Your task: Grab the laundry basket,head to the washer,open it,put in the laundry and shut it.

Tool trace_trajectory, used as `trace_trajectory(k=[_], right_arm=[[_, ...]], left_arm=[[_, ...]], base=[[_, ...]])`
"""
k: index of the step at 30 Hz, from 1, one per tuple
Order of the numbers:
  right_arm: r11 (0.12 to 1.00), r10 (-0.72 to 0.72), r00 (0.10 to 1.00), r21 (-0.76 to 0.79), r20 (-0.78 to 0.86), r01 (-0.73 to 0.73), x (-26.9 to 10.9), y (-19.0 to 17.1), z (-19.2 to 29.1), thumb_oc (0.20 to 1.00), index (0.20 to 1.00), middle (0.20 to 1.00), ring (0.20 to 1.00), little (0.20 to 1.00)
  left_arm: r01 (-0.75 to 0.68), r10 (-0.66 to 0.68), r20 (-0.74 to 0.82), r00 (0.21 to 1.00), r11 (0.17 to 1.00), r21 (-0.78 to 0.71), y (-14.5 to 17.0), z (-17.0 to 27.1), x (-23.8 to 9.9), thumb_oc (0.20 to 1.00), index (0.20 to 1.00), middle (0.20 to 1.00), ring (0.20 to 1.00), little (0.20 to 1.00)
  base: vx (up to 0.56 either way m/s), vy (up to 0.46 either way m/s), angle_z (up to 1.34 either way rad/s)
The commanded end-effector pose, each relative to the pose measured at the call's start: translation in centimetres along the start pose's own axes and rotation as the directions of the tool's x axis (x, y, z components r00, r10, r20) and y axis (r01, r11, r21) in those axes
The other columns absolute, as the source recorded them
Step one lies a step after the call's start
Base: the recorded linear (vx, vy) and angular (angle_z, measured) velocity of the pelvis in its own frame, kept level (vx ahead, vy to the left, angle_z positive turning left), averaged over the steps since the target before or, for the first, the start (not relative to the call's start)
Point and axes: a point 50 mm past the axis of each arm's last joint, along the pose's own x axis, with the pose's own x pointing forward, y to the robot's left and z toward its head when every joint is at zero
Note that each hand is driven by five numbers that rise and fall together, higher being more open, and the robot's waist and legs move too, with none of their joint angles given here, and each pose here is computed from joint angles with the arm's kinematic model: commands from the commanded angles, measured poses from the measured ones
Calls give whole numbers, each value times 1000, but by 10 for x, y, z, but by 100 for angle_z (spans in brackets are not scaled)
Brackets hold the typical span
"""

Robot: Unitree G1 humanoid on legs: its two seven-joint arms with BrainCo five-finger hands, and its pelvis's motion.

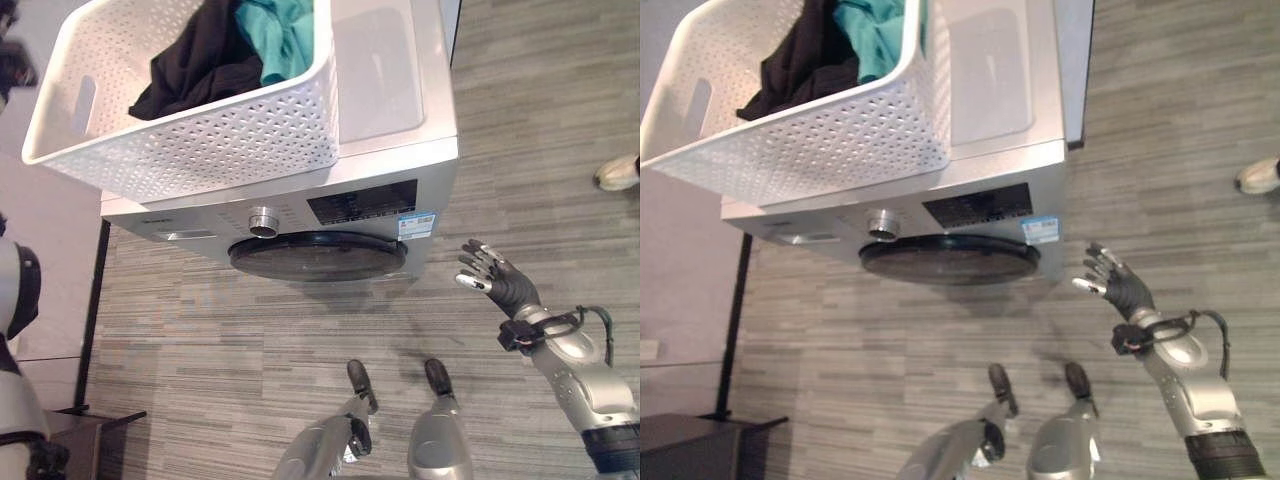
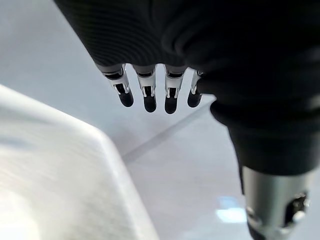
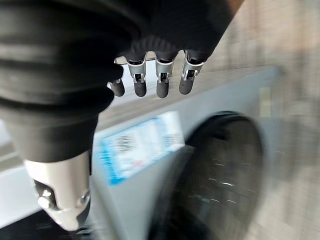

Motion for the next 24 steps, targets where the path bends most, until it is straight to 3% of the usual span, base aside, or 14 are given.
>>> trace_trajectory(k=[1, 10, 15, 19, 24], right_arm=[[999, -48, 999, -6, 21, 49, -10, -16, 1, 1000, 1000, 1000, 1000, 1000], [998, -59, 997, 29, -58, 61, -24, -10, -30, 1000, 1000, 1000, 1000, 1000], [990, -128, 989, 49, -70, 131, -40, -16, -42, 1000, 1000, 1000, 1000, 1000], [982, -186, 980, 6, -70, 187, -54, -26, -48, 1000, 1000, 1000, 1000, 1000], [976, -192, 975, -124, -115, 178, -61, -30, -51, 1000, 1000, 1000, 1000, 1000]], left_arm=[[-104, 117, 88, 989, 985, -138, 13, 21, 1, 1000, 1000, 1000, 1000, 1000], [-94, 98, 186, 978, 995, -30, 4, 10, -5, 1000, 1000, 1000, 1000, 1000], [-34, 52, 242, 969, 996, -79, -5, -18, -23, 1000, 1000, 1000, 1000, 1000], [-37, 48, 256, 965, 998, -44, 22, -62, -68, 1000, 1000, 1000, 1000, 1000], [-149, 150, 19, 989, 989, -20, 60, -148, -129, 1000, 1000, 1000, 1000, 1000]], base=[[34, -81, 2], [30, -63, 10], [0, -28, 22], [-20, -4, 17], [-18, 20, -2]])
